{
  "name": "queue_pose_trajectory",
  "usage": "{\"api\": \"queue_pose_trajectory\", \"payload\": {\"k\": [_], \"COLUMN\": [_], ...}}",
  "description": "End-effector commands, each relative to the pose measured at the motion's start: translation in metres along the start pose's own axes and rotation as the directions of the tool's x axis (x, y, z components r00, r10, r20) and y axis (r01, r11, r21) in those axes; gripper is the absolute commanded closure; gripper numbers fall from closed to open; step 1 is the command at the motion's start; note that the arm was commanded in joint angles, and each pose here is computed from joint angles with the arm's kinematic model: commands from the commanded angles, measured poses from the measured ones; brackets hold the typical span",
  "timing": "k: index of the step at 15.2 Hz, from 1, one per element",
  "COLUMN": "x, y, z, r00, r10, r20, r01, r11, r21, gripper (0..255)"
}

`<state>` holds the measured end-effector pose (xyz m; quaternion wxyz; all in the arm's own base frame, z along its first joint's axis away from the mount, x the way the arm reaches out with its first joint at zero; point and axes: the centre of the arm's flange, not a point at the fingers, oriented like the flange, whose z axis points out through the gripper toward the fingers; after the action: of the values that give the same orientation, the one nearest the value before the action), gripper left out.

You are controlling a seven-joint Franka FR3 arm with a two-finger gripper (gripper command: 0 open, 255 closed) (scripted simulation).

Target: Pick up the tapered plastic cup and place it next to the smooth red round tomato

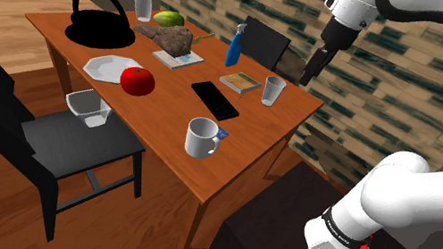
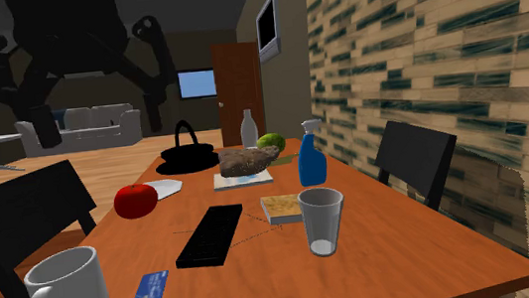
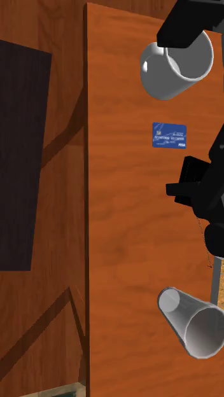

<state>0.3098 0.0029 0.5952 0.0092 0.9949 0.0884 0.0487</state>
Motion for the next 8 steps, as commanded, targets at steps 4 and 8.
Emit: {"api": "queue_pose_trajectory", "payload": {"k": [4,8], "x": [0.018,0.041], "y": [0.025,0.059], "z": [0.024,0.055], "r00": [1.0,1.0], "r10": [0.0,-0.001], "r20": [0.005,0.013], "r01": [0.0,0.001], "r11": [1.0,1.0], "r21": [-0.012,-0.028], "gripper": [0,0]}}
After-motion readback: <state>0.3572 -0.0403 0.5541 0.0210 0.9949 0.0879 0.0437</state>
